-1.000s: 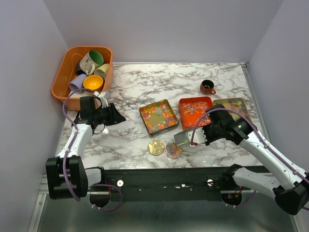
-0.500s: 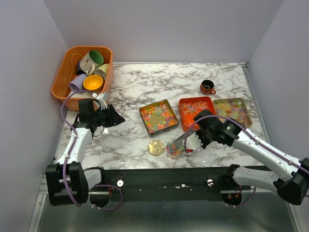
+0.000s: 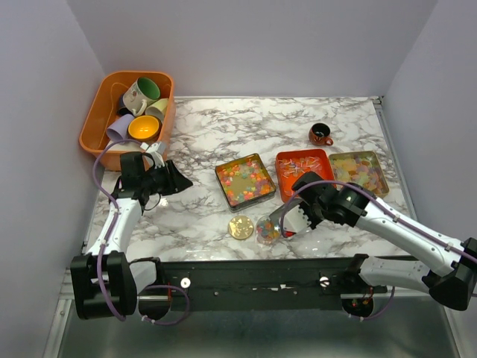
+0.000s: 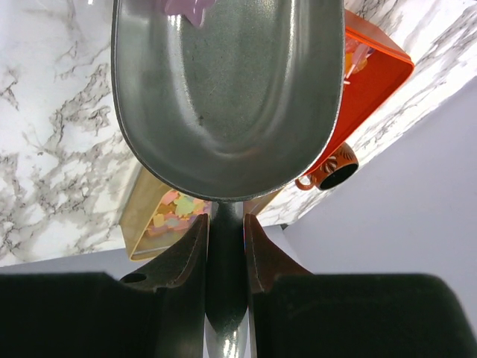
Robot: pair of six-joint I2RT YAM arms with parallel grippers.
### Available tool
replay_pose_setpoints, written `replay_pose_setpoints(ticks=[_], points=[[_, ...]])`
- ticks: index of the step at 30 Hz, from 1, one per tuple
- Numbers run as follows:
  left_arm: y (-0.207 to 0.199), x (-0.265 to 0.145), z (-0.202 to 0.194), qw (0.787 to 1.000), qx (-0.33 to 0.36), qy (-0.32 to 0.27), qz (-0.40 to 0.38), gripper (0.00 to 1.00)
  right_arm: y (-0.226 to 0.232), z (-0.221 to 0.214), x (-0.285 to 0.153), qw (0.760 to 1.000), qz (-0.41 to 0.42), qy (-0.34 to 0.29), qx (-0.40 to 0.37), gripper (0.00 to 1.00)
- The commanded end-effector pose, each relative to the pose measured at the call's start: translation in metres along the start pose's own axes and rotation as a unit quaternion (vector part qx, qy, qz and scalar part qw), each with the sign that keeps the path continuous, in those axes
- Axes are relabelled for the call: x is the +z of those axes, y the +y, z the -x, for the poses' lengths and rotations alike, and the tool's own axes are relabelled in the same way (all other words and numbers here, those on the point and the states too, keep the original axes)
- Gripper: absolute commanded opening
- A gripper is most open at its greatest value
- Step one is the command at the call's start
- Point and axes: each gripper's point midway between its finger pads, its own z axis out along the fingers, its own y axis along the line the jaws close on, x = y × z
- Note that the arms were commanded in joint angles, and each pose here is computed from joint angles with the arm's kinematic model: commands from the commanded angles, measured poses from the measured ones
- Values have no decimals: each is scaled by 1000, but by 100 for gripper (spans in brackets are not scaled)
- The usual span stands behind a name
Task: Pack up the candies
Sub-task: Place the fake candies in the packing bottle.
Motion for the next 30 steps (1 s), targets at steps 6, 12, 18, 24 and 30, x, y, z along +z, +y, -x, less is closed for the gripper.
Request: replay_pose_setpoints(ticks=[6, 12, 18, 24, 30], points=[[-2, -3, 9, 1000, 10, -26, -1, 47, -6, -11, -13, 999, -7, 35, -9, 1], [-2, -4, 10, 999, 11, -30, -2, 47, -10, -11, -16, 999, -10, 36, -10, 0], [-2, -3, 11, 999, 10, -32, -3, 47, -11, -10, -18, 999, -11, 37, -11, 1], [-2, -1, 12, 999, 9, -31, -4, 47, -15, -8, -20, 999, -17, 34, -3, 0], [-4, -3, 15, 999, 6, -36, -4, 47, -48, 10, -28, 989, -50, -24, 135, 1]])
